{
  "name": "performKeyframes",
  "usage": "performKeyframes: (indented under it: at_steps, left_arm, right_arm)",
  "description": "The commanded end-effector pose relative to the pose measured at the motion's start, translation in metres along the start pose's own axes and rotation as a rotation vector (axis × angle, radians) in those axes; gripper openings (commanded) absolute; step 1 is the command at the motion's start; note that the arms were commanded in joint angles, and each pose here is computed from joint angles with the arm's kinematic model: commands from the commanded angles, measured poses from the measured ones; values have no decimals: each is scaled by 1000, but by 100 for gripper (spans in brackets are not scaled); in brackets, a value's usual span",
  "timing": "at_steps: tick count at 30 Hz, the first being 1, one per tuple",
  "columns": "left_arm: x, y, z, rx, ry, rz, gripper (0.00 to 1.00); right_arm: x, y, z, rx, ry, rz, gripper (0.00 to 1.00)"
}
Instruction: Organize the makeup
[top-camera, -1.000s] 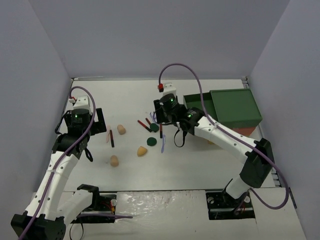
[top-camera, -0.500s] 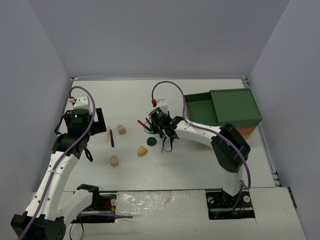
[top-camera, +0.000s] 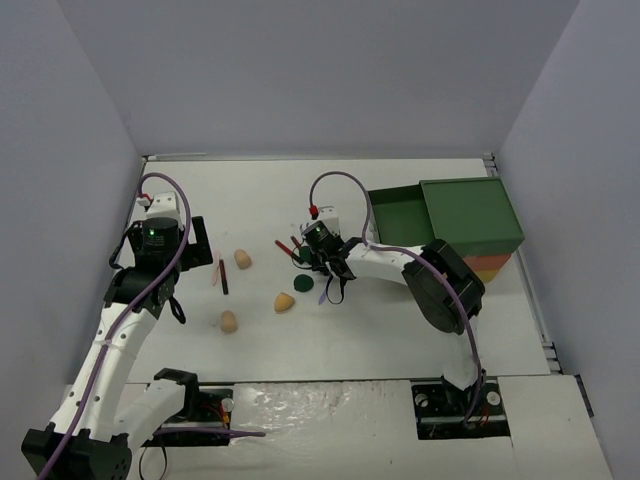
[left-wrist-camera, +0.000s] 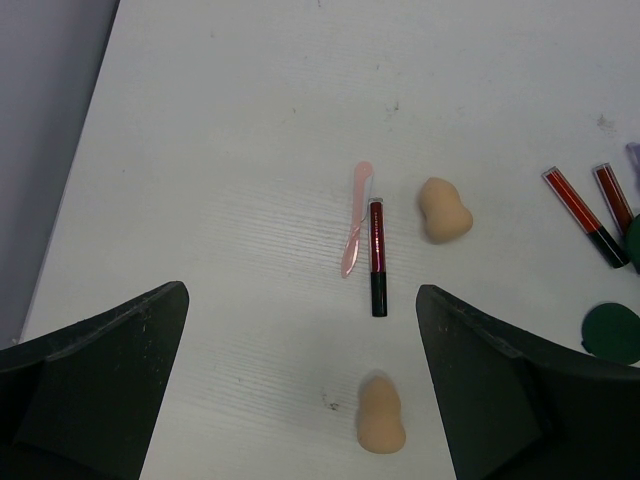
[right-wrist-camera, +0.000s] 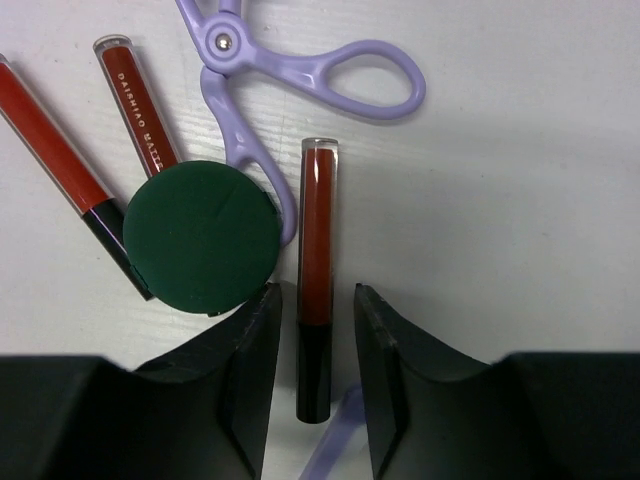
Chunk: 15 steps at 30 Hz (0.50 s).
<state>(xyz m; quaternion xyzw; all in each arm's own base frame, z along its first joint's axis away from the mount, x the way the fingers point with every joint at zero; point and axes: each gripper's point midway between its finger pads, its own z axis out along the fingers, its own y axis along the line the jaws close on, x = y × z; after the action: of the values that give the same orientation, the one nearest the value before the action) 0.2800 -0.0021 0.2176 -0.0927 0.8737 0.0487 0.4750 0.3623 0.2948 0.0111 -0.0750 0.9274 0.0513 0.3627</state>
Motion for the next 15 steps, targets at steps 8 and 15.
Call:
performKeyframes:
  at_steps: [8, 15]
  left_arm:
    - [-29, 0, -9, 6, -82, -32, 97]
    - [-28, 0, -8, 7, -77, -31, 97]
  right_arm:
    - [-20, 4, -13, -18, -73, 14, 1]
    - [-92, 12, -91, -32, -236, -19, 0]
